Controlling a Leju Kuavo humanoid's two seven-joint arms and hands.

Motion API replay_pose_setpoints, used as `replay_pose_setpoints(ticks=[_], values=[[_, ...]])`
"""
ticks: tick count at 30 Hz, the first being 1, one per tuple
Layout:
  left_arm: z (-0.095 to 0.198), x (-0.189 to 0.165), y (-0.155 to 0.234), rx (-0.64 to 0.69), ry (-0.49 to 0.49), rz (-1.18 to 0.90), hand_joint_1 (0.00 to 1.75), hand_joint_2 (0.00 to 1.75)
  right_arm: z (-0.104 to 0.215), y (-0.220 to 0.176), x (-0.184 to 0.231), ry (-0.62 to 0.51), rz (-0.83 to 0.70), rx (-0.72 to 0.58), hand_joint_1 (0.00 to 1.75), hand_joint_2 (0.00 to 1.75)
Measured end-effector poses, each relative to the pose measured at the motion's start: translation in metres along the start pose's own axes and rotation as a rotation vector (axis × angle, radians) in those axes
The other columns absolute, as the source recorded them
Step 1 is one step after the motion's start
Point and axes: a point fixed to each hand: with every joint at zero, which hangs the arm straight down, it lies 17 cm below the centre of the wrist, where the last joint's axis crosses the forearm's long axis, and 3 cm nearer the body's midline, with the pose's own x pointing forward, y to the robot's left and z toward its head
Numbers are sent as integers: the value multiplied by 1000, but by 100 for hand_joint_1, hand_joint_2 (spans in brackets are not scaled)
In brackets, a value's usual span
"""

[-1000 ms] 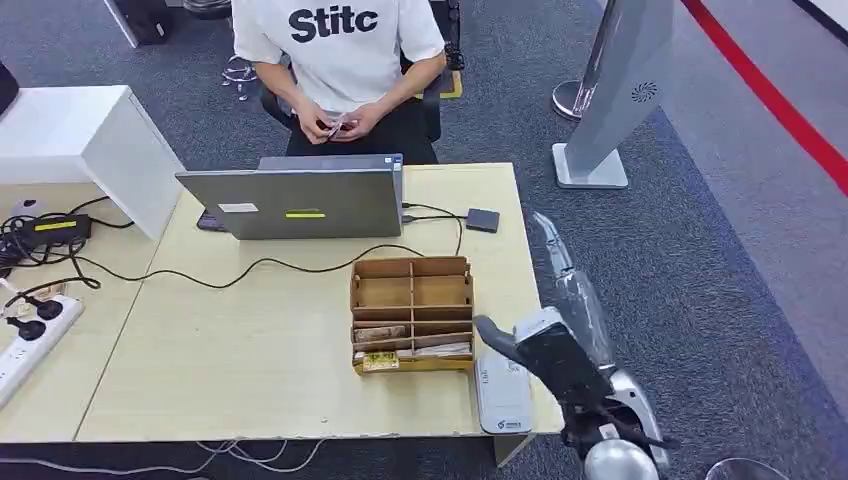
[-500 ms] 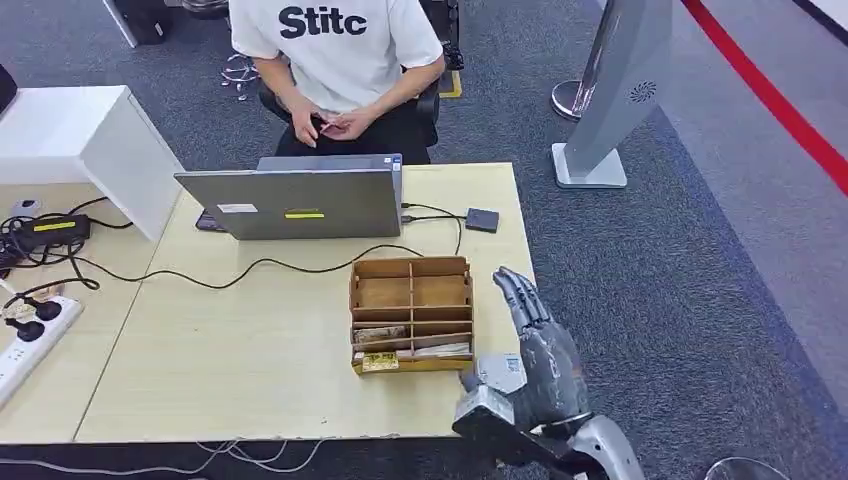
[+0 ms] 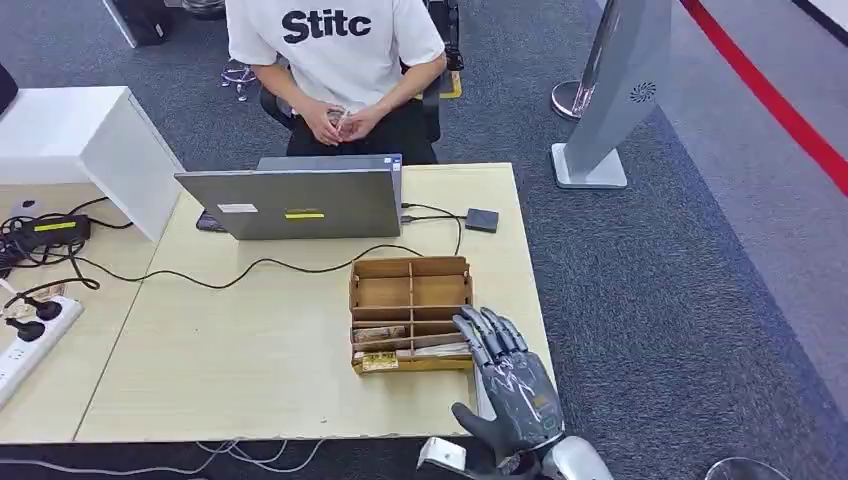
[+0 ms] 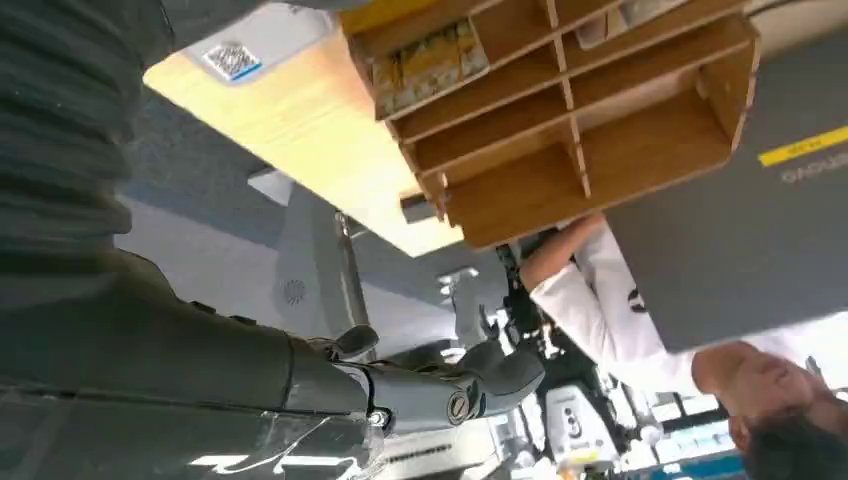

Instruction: Pass the card to the sensor for recognition and then transmit it.

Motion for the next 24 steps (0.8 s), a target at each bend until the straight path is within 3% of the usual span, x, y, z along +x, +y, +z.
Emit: replay_pose_setpoints(ticks=[8, 24], values=[[0, 4, -1, -2, -10, -22, 0, 175, -21, 19, -9, -38, 153, 72, 0, 175], [0, 10, -2, -6, -21, -44, 0, 175, -45, 40, -25, -56, 222, 159, 0, 175]])
